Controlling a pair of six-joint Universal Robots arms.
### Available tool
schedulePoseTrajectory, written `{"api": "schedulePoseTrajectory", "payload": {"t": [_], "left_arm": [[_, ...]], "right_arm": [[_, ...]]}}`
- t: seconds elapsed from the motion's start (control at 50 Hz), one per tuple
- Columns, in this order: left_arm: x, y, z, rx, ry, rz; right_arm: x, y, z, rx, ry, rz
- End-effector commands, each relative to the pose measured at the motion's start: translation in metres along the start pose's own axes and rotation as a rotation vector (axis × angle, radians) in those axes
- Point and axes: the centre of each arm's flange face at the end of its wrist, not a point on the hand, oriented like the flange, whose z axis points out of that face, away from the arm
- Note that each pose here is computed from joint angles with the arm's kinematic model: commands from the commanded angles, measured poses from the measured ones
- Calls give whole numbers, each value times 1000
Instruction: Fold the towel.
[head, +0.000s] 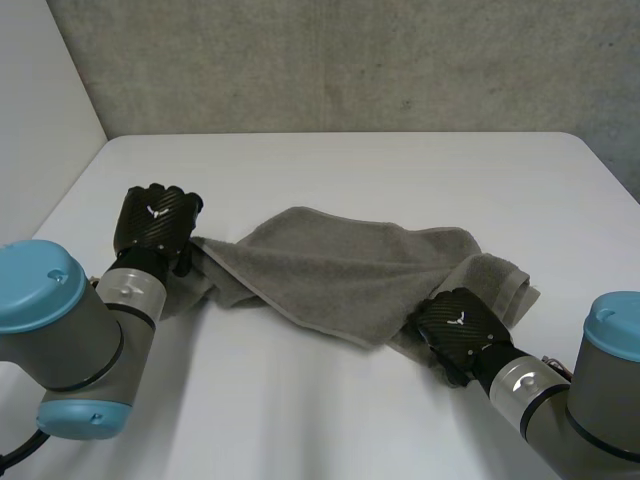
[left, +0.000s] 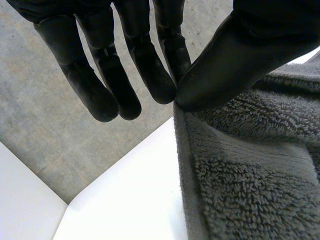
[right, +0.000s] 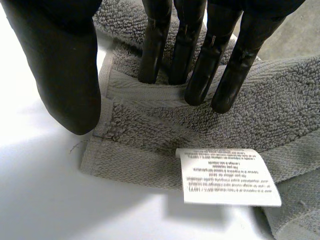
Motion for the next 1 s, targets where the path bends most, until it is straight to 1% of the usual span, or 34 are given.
{"api": "schedulePoseTrajectory", "payload": {"t": [0.02,0.16,0.2,0.32,0.36,0.38,0.4,0.42,0.44,0.46,0.48,0.5,0.52,0.54,0.58,0.6,0.64,0.66,0.68,0.7,0.74,0.76,0.78,0.8,0.84,0.92,1.0], "left_arm": [[0,-1,0,1,0,-1],[0,0,-1,-1,-1,-1],[0,-1,-1,-1,-1,-1],[0,-2,-2,0,-3,1],[-2,-6,-4,4,-4,2],[-5,-15,-5,28,-14,3],[-11,-28,-7,66,-30,-4],[-11,-28,-7,67,-30,-4],[-17,-42,-10,107,-46,-8],[-23,-54,-15,136,-57,-10],[-23,-54,-15,136,-57,-10],[-28,-65,-21,158,-68,-10],[-28,-65,-21,159,-68,-10],[-33,-75,-26,180,-79,-13],[-36,-81,-30,192,-82,-14],[-38,-83,-33,194,-83,-19],[-36,-83,-36,191,-74,-26],[-34,-82,-38,185,-64,-37],[-32,-78,-38,174,-58,-43],[-32,-78,-38,174,-58,-43],[-29,-72,-37,155,-48,-49],[-24,-60,-34,115,-32,-45],[-17,-47,-30,72,-11,-39],[-17,-46,-30,72,-11,-39],[-3,-30,-26,18,32,-33],[0,-23,-23,-4,38,-27],[2,-15,-21,-27,43,-24]], "right_arm": [[1,0,1,5,7,0],[13,-5,3,23,75,-11],[19,-9,3,38,115,-18],[27,-21,1,74,135,-22],[58,-40,-2,122,233,-20],[58,-40,-2,123,233,-20],[80,-54,-11,153,298,-21],[101,-69,-23,178,356,-20],[101,-69,-23,178,357,-20],[116,-85,-36,207,387,-23],[116,-85,-36,208,388,-23],[125,-102,-47,242,395,-31],[130,-114,-54,259,372,-24],[130,-114,-54,259,372,-24],[131,-121,-60,227,301,18],[131,-121,-60,227,301,18],[126,-102,-56,133,222,72],[126,-102,-56,132,222,73],[122,-91,-46,97,194,94],[122,-90,-46,97,193,95],[116,-66,-26,36,150,130],[116,-66,-26,36,150,130],[116,-56,-16,15,143,141],[113,-47,-9,-9,127,156],[111,-39,-3,-27,115,172],[105,-27,1,-56,93,200],[90,-24,-5,-47,75,195]]}}
